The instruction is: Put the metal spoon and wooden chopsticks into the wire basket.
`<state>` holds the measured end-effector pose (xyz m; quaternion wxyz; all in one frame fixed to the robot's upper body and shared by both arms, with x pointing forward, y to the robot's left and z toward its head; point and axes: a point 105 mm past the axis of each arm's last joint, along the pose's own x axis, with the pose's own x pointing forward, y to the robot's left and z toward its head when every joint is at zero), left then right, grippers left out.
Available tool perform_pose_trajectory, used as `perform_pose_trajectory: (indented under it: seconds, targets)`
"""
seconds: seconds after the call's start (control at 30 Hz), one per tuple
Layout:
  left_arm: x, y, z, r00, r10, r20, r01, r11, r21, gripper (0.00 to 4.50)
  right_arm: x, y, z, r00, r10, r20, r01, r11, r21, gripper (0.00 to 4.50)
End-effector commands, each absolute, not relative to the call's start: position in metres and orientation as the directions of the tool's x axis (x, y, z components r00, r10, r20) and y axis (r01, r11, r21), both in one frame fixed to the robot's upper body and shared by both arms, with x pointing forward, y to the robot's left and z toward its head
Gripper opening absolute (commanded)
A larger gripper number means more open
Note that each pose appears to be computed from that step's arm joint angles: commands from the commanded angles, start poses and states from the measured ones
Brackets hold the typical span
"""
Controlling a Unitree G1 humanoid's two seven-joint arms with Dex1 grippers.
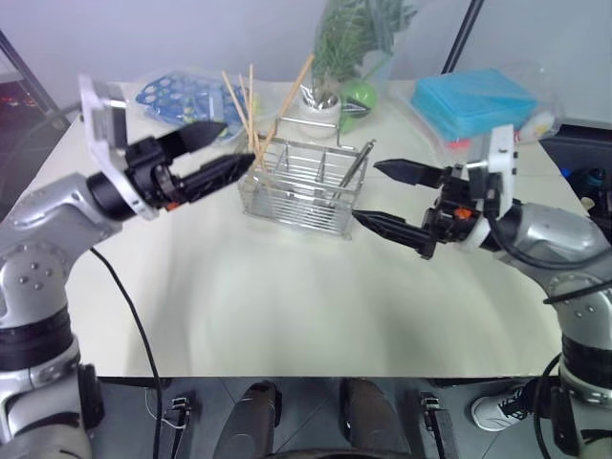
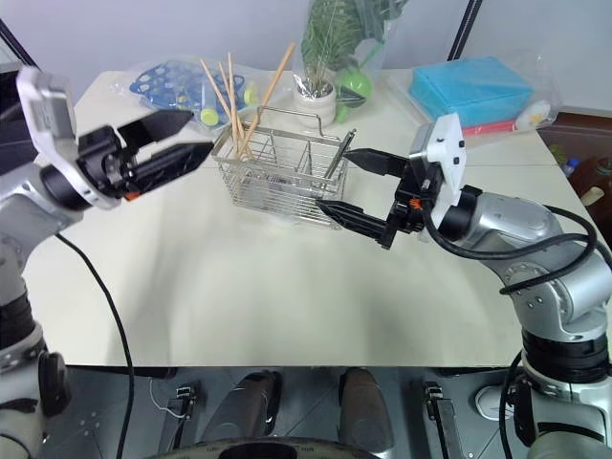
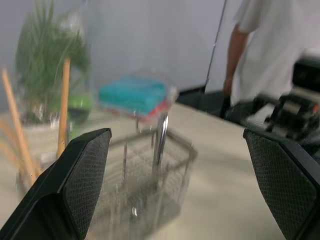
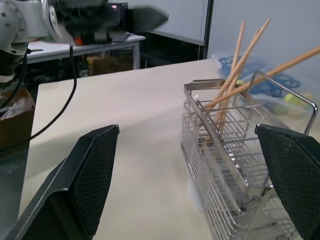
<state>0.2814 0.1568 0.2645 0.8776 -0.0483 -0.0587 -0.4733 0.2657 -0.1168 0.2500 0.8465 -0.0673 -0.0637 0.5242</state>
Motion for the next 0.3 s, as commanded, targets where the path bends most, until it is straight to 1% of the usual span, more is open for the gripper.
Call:
perform_pose_trajectory:
  seconds: [0.03, 0.17, 0.3]
  targets:
    - [0.271, 0.162, 0.254, 0.584, -0.800, 0.137, 0.809, 0.587, -0.022, 4.45, 0.255, -0.119, 0.252, 0.440, 0.897, 0.052, -0.878, 0.441, -0.185, 4.50]
    - [0.262, 0.164, 0.234, 0.608, -0.788, 0.099, 0.794, 0.606, -0.055, 4.45, 0.251, -0.120, 0.243, 0.457, 0.888, 0.046, -0.876, 0.458, -0.152, 4.50]
    - [0.259, 0.164, 0.229, 0.624, -0.775, 0.097, 0.781, 0.622, -0.054, 4.45, 0.246, -0.122, 0.236, 0.469, 0.883, 0.033, -0.874, 0.469, -0.126, 4.50]
